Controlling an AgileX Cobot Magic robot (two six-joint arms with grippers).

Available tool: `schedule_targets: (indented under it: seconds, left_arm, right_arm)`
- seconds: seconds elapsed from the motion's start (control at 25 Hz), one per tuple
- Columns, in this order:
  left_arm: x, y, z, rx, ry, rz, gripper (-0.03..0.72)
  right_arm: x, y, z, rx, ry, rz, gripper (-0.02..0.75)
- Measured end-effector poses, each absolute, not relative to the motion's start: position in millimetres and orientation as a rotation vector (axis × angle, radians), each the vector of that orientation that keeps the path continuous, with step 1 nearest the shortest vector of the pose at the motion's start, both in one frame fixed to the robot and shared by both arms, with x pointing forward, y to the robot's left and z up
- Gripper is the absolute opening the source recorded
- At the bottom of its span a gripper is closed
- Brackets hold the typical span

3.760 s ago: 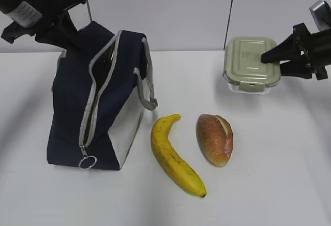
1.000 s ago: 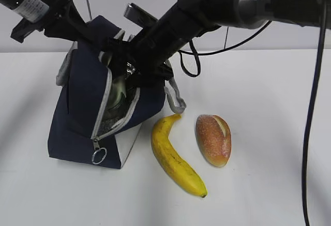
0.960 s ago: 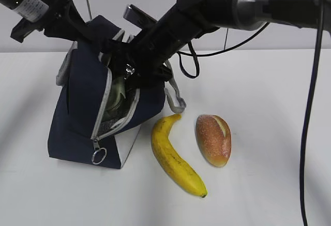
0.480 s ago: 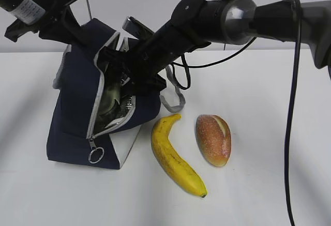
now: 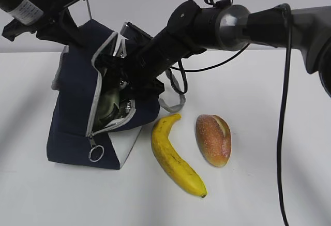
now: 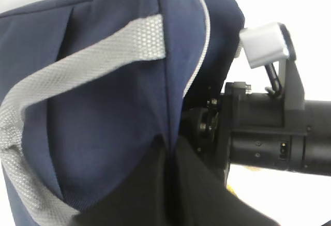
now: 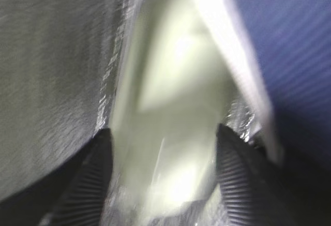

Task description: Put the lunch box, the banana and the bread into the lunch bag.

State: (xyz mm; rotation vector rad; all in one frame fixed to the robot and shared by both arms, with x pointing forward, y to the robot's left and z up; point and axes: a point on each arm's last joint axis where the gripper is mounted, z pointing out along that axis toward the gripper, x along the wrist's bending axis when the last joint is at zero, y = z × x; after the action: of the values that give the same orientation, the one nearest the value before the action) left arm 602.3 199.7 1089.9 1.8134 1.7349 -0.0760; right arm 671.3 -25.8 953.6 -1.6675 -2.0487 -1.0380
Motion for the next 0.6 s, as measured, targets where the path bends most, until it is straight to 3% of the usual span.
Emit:
schedule_targets:
  seconds: [0.36, 0.6]
  left_arm:
    - [602, 200, 1090, 1.820, 1.736, -0.067, -0.003]
    - [602, 201, 1089, 1.826, 1.736, -0.061, -0.003]
  right_arm:
    - [671, -29, 962, -1.591, -2.104, -1.000, 0.490]
    - [673, -35, 998, -1.432, -2.300, -0.926, 0.501]
